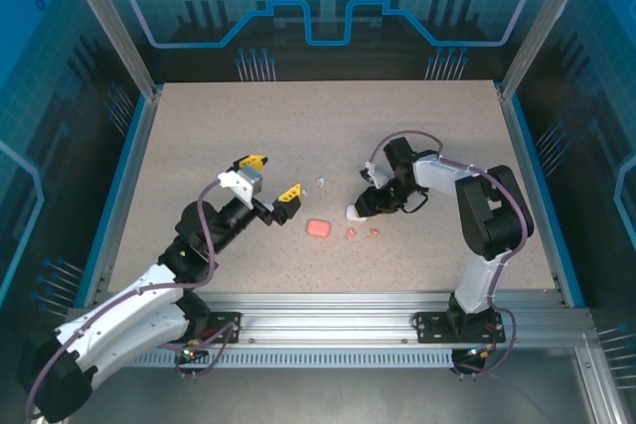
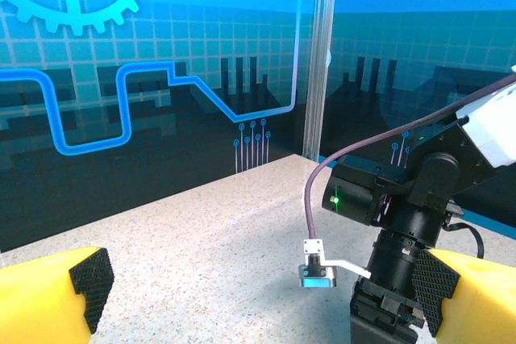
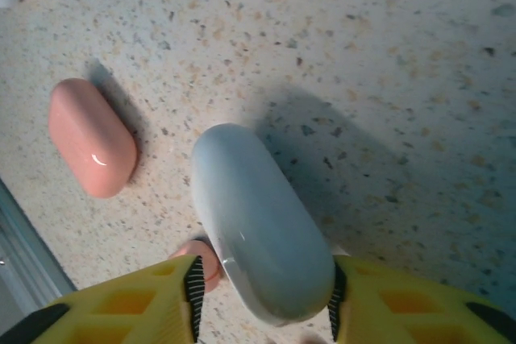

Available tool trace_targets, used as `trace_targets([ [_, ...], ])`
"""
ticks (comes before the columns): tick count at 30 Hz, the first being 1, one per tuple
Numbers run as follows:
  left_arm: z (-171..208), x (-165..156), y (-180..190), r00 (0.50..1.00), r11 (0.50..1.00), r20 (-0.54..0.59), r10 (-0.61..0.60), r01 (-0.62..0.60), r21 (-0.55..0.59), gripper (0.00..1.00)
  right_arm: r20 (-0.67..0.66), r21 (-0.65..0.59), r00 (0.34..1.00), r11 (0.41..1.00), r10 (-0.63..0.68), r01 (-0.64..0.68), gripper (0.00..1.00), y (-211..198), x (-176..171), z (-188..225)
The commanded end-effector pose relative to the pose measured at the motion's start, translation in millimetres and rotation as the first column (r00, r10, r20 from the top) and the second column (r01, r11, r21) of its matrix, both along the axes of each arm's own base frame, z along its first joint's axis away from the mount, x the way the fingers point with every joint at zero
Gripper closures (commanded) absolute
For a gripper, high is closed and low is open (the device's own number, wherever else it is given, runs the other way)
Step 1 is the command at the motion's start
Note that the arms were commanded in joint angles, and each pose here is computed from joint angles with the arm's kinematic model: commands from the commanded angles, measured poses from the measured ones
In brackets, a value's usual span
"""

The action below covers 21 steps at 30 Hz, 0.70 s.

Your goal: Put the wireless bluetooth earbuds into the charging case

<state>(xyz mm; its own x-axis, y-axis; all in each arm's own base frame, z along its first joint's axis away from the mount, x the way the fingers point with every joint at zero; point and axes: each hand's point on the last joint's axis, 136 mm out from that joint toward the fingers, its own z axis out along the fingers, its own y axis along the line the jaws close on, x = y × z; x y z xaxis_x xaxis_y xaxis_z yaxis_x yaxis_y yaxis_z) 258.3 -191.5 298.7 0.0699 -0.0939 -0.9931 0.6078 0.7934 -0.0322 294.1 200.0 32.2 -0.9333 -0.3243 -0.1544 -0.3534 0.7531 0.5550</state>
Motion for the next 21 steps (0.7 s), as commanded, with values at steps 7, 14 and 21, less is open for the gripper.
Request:
trace_targets([
  [7,-23,7,21,0.985,0.993,-0.124,0.117,-0.119,-0.009,0.01,0.117,-0.144,0.993,0.989,-0.029,0.046,0.41,-26,13,20],
  [14,-47,12,46,0.936,0.966,-0.250,0.249,-0.258,-0.005,0.01,0.300,-0.240,0.946,0.970,0.121,-0.048,0.36,-12,8,55],
  [21,-61,14,79,0.860,0.906,-0.315,0.402,-0.424,0.000,0.01,0.383,-0.350,0.848,0.907,0.366,-0.233,0.29,30,-9,71],
])
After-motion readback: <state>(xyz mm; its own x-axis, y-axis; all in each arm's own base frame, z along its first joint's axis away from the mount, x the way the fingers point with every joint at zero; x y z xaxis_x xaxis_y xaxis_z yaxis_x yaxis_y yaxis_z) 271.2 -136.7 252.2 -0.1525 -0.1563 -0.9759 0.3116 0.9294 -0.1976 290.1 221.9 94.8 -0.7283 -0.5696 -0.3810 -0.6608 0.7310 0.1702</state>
